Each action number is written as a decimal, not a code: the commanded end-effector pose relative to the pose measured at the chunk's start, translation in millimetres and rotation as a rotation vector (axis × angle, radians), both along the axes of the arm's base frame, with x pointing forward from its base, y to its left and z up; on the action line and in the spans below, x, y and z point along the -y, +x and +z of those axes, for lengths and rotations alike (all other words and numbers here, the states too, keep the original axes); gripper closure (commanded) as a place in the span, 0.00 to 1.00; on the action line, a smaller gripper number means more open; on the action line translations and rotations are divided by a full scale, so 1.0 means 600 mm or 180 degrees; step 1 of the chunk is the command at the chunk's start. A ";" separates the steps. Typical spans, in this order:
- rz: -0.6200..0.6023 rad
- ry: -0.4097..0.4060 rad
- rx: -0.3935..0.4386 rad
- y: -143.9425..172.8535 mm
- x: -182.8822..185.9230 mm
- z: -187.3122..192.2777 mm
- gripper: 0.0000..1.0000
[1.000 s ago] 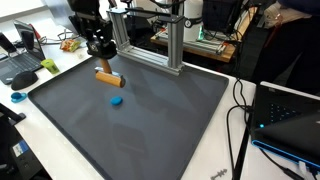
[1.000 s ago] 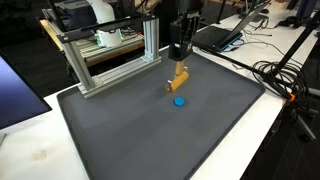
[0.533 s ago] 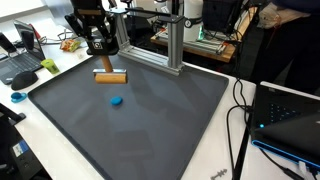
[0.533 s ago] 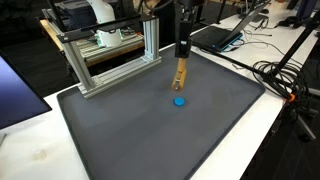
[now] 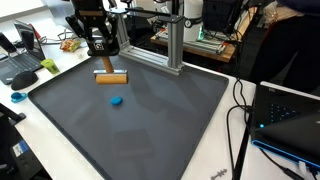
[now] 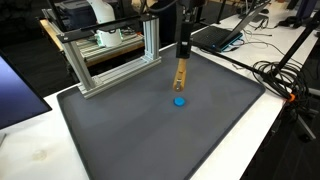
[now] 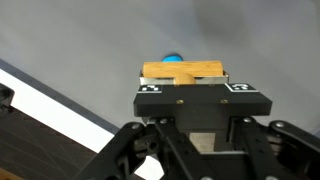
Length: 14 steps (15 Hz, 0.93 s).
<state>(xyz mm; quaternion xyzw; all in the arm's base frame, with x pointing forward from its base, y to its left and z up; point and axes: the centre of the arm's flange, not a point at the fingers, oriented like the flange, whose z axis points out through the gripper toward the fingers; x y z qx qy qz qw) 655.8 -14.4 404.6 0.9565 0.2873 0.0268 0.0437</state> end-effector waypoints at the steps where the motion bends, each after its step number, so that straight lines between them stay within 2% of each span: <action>1: 0.0174 0.0070 -0.0034 0.009 0.006 -0.012 0.78; 3: 0.0372 0.0005 -0.0015 0.021 0.018 -0.040 0.78; 8: 0.0785 0.0072 0.0082 0.052 0.037 -0.092 0.78; 14: 0.1270 0.0038 0.0001 0.061 0.035 -0.141 0.78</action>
